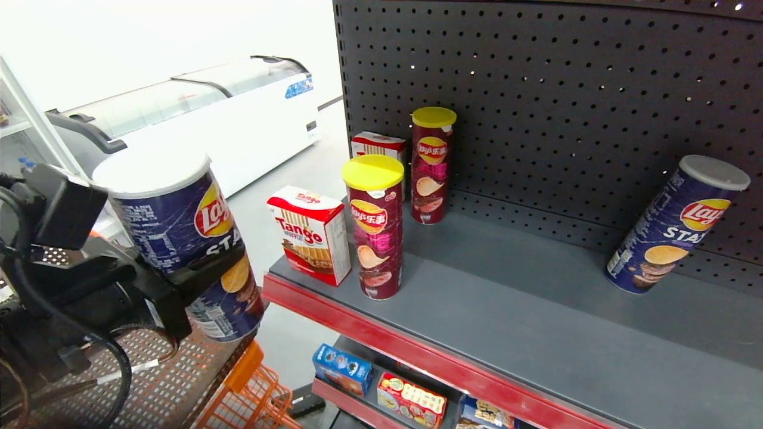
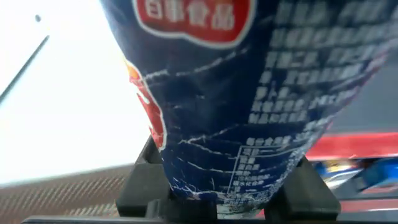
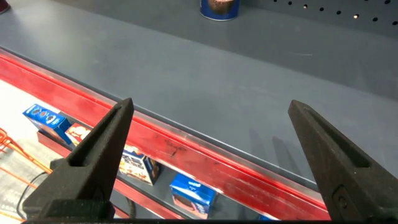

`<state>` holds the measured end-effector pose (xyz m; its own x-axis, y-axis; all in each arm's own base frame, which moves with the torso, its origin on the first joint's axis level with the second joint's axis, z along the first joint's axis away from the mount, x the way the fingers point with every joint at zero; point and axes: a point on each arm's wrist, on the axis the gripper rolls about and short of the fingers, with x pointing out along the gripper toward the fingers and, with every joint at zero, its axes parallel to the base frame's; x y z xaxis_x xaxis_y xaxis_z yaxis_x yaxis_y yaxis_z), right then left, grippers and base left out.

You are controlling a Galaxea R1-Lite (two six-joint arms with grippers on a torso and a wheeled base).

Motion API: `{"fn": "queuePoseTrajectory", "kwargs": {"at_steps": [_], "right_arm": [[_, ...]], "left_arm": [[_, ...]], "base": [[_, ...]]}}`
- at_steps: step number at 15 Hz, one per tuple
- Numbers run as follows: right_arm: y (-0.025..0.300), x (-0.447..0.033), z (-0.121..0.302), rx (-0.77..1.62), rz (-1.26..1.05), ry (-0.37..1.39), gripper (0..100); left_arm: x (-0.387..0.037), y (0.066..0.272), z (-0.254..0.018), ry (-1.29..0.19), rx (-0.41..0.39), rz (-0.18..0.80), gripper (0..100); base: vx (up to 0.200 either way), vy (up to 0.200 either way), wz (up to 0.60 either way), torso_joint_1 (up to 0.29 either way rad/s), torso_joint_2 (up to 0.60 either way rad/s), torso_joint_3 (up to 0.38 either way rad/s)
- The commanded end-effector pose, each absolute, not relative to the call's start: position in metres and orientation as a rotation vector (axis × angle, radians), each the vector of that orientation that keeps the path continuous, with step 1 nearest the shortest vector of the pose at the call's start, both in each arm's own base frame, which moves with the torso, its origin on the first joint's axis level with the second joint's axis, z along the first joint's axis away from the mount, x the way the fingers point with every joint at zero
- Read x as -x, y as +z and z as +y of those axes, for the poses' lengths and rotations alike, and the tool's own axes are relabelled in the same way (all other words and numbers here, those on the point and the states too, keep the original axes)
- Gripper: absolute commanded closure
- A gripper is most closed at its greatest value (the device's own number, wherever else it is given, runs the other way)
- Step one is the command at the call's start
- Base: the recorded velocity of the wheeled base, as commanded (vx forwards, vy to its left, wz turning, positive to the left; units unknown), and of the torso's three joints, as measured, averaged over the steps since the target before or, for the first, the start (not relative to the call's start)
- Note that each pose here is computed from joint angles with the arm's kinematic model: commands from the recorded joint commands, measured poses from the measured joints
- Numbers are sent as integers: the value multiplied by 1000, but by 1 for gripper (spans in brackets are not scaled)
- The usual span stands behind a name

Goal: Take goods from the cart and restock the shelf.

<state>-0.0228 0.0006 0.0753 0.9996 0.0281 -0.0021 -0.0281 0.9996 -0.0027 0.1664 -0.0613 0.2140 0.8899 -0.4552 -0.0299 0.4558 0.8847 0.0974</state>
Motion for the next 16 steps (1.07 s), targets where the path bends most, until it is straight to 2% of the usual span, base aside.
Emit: {"fn": "queuePoseTrajectory", "kwargs": {"at_steps": [1, 2, 6, 12, 16], "right_arm": [[75, 23, 1, 3, 3, 29, 0], [75, 23, 1, 3, 3, 29, 0], [75, 23, 1, 3, 3, 29, 0], [75, 23, 1, 3, 3, 29, 0], [75, 23, 1, 3, 3, 29, 0]], "left_arm": [[-162, 217, -67, -539, -81, -8, 100], [-159, 216, -71, -631, -61, -2, 100], [-153, 216, -85, -758, -49, 3, 100], [-152, 209, -89, -872, -48, 34, 100], [-162, 204, -104, -957, -55, 71, 100]], "base": [[0, 0, 0, 0, 0, 0], [0, 0, 0, 0, 0, 0], [0, 0, 0, 0, 0, 0], [0, 0, 0, 0, 0, 0], [0, 0, 0, 0, 0, 0]]}}
